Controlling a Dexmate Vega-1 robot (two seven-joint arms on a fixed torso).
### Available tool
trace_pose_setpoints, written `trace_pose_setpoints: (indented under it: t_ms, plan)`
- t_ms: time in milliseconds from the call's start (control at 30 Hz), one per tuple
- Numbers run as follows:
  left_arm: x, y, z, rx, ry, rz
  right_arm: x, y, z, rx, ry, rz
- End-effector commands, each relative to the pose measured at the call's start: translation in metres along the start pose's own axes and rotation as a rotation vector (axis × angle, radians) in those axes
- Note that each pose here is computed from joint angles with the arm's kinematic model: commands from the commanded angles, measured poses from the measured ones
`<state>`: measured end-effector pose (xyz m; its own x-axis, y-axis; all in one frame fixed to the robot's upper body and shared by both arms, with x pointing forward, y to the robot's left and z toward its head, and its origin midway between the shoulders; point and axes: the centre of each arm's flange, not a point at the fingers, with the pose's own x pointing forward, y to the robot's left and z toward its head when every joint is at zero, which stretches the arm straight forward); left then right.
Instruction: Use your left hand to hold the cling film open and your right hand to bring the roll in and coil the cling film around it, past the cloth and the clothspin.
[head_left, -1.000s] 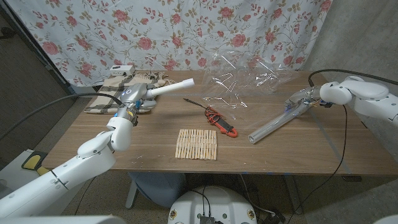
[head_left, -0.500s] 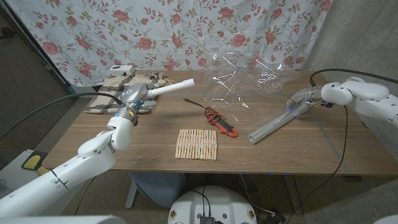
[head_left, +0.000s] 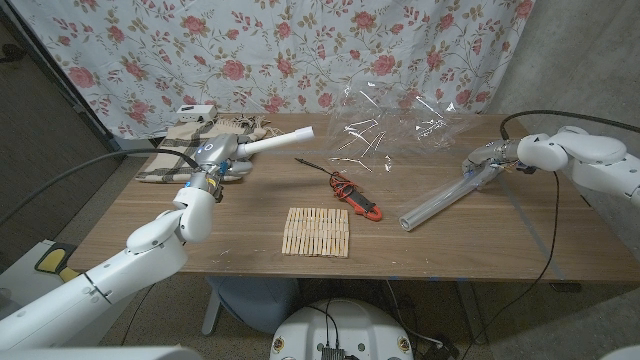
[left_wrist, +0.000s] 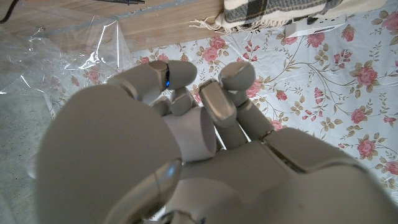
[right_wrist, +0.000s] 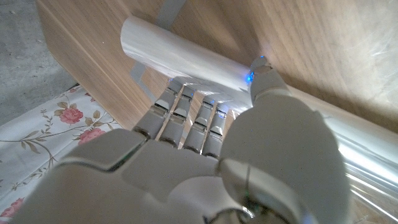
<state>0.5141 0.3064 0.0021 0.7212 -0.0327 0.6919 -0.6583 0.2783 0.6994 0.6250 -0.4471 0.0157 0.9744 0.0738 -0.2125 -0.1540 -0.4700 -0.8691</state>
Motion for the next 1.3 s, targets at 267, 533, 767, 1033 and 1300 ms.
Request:
trace_pose_setpoints:
  t_ms: [267,533,767,1033,1300]
  plan:
    - [0.0,0.0,0.003,-0.002,-0.008,0.0,0.006,0.018,0.01,0.039,-0.043,-0.007]
    - [-0.001,0.0,0.004,-0.006,-0.009,0.0,0.009,0.018,0.013,0.038,-0.065,0.021]
    - [-0.001,-0.003,0.004,-0.016,-0.012,0.001,0.009,0.015,0.011,0.064,-0.066,0.048]
    - [0.0,-0.005,0.003,-0.021,-0.018,0.003,-0.001,0.005,0.004,0.128,-0.054,-0.002]
    - [0.002,-0.007,0.005,-0.028,-0.027,0.007,-0.02,-0.014,0.009,0.163,-0.083,-0.128]
